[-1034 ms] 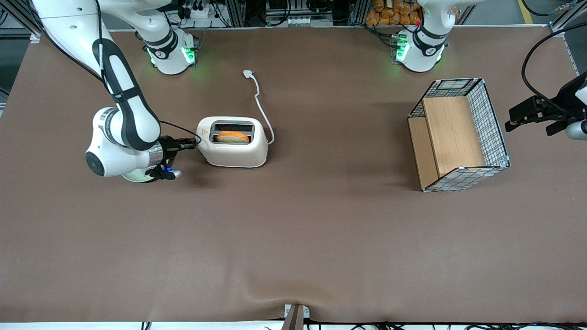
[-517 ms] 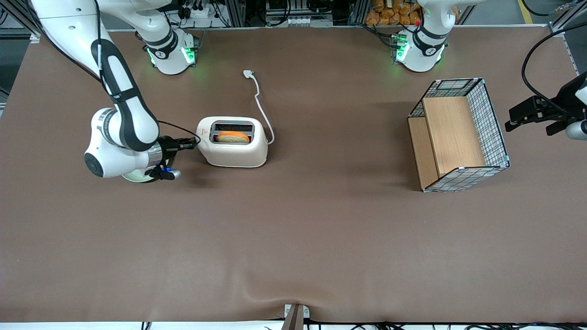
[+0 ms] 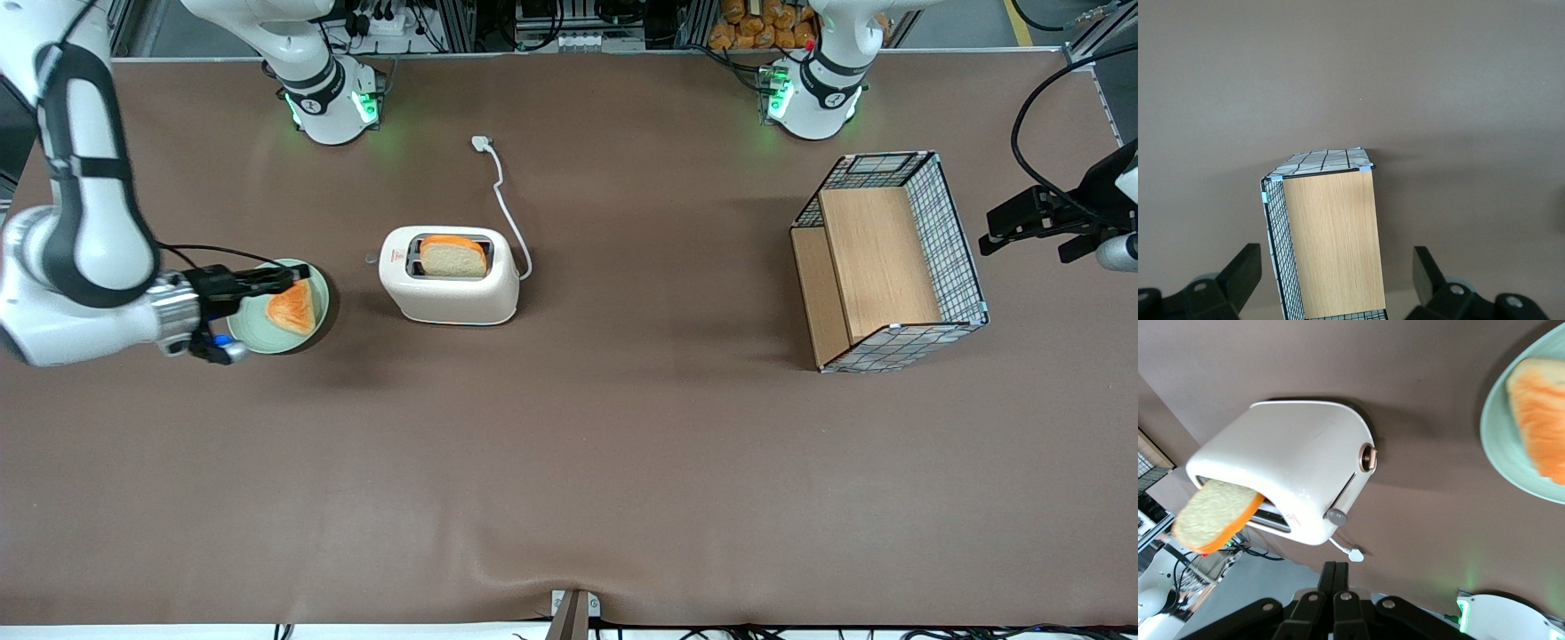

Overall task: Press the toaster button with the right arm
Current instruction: 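Lift the right gripper off the lever and pull it back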

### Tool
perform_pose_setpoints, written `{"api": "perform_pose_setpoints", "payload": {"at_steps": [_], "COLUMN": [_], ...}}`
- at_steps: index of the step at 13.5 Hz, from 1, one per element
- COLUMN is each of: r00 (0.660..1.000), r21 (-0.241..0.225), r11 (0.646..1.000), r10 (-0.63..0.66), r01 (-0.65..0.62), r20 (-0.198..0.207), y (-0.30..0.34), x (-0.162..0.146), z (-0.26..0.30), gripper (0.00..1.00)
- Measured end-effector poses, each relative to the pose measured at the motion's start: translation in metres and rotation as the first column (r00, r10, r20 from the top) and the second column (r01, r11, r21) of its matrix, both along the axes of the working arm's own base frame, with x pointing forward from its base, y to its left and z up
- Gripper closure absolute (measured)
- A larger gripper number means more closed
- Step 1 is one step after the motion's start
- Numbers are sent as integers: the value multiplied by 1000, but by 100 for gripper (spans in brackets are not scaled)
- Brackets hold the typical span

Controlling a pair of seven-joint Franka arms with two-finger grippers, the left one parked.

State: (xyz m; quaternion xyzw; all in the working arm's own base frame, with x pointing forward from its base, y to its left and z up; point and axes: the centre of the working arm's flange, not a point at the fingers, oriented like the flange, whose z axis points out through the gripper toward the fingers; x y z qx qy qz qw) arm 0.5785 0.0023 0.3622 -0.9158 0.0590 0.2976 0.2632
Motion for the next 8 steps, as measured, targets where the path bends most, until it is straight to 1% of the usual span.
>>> {"api": "perform_pose_setpoints", "payload": {"at_steps": [1,2,4,5,6,7,8], "r00": [1000,999,995,992,989,986,983], "r21": [-37,-87,-191,-234,-265,-285,-303], "r11": [999,996,982,972,964,958,953], "r10": [-3,-8,26,50,68,76,81], "r01": [3,12,-7,-21,-31,-31,-28], "r20": [21,48,101,119,132,149,166], "y": [-2,-4,-10,-12,-14,-17,-19], "x": [7,15,23,23,23,22,21], "z": [21,45,93,115,133,146,158], "gripper": [99,99,96,96,87,78,66]}}
